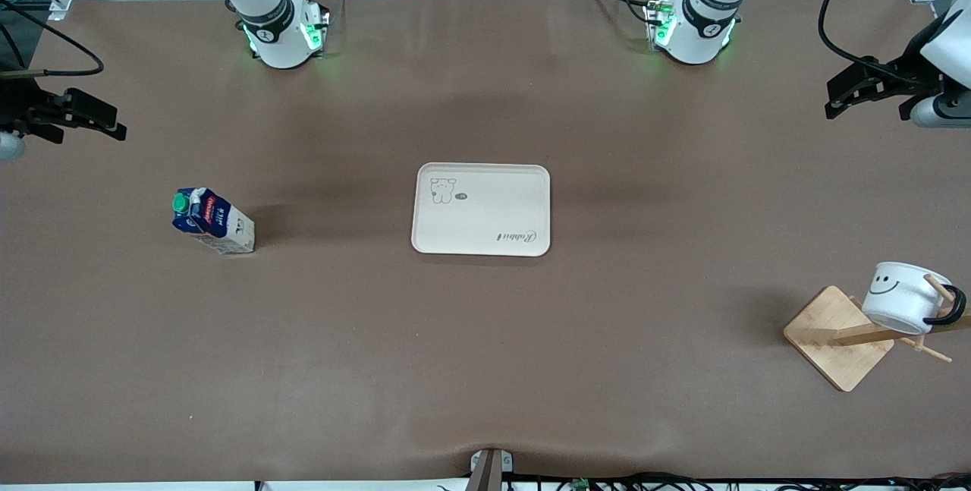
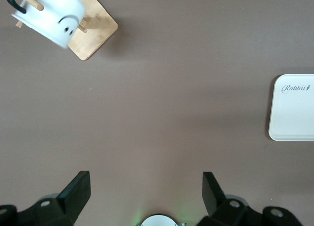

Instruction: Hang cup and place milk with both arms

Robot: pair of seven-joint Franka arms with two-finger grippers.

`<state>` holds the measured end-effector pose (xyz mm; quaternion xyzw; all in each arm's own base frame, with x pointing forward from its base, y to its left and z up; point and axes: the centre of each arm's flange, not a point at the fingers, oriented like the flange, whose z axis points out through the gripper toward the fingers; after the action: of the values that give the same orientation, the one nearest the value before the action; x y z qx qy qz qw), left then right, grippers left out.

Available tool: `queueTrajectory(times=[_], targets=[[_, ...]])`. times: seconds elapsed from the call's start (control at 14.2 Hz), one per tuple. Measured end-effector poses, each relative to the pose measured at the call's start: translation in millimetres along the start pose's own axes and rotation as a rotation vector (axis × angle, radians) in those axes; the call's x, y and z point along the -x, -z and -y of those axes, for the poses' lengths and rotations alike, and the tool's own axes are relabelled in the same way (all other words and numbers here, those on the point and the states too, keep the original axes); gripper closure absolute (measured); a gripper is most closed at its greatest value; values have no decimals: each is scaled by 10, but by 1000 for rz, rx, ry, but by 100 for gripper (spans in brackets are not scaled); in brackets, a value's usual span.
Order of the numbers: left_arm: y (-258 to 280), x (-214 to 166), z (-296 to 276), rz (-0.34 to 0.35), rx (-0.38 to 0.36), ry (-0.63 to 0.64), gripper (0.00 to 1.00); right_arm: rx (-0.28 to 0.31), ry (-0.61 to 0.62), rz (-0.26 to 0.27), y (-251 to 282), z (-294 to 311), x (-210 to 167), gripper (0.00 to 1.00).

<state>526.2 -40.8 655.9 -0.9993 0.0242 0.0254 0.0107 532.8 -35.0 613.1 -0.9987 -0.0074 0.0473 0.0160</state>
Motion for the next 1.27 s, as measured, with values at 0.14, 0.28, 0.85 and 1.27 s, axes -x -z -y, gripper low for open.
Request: queueTrajectory(times=[0.14, 0.28, 0.85, 1.27], targets=[[-5, 0, 0, 1, 0, 0, 0, 21, 1, -3, 4, -10, -4, 0], [-5, 0, -1, 1, 0, 0, 0, 25, 3, -6, 8, -2, -8, 0], [2, -7, -10, -6, 8, -1, 0, 27, 7, -27, 173, 24, 24, 0], [22, -8, -15, -11, 9, -2, 0, 27, 8, -26, 173, 31, 26, 0]])
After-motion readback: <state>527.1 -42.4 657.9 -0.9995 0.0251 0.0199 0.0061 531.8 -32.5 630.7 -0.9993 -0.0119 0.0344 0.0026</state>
